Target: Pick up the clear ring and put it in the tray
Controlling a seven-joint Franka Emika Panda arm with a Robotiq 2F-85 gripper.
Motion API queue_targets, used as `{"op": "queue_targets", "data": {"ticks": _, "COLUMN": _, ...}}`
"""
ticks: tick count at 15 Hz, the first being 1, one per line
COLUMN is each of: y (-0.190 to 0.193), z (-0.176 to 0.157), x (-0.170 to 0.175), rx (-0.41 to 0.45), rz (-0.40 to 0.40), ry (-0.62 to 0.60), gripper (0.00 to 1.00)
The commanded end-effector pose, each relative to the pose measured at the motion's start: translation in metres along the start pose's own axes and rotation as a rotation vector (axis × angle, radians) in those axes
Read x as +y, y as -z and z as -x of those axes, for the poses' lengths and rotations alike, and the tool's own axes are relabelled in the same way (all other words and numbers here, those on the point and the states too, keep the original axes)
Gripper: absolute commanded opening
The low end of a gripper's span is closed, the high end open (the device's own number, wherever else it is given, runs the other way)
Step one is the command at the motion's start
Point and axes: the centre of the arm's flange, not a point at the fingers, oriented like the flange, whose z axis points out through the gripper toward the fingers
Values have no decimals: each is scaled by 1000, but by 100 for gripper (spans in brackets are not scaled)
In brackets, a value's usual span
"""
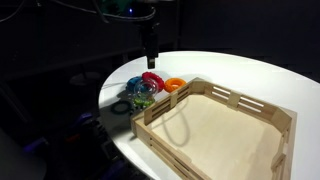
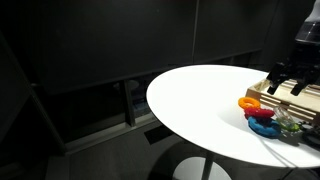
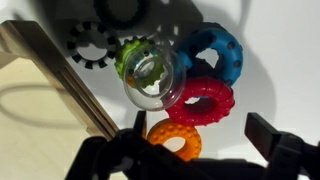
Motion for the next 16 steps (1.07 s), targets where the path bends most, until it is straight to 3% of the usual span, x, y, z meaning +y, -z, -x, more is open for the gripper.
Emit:
{"op": "queue_targets", "data": {"ticks": 1, "y": -16, "z": -2, "x": 4, "rx": 44, "rz": -35, "ry": -35, "gripper": 100}}
{"op": "queue_targets", "data": {"ticks": 13, "y": -64, "z": 7, "x": -1, "rx": 1, "rz": -10, "ry": -56, "gripper": 100}}
{"op": "queue_targets", "data": {"ticks": 14, "y": -66, "z": 6, "x": 0, "rx": 0, "rz": -9, "ry": -58, "gripper": 95}}
{"op": "queue_targets", "data": {"ticks": 15, "y": -67, "z": 6, "x": 0, "rx": -5, "rz": -9, "ry": -60, "gripper": 74}}
{"op": "queue_targets", "data": {"ticks": 16, "y": -69, "z": 5, "x": 0, "rx": -7, "rz": -9, "ry": -62, "gripper": 71}}
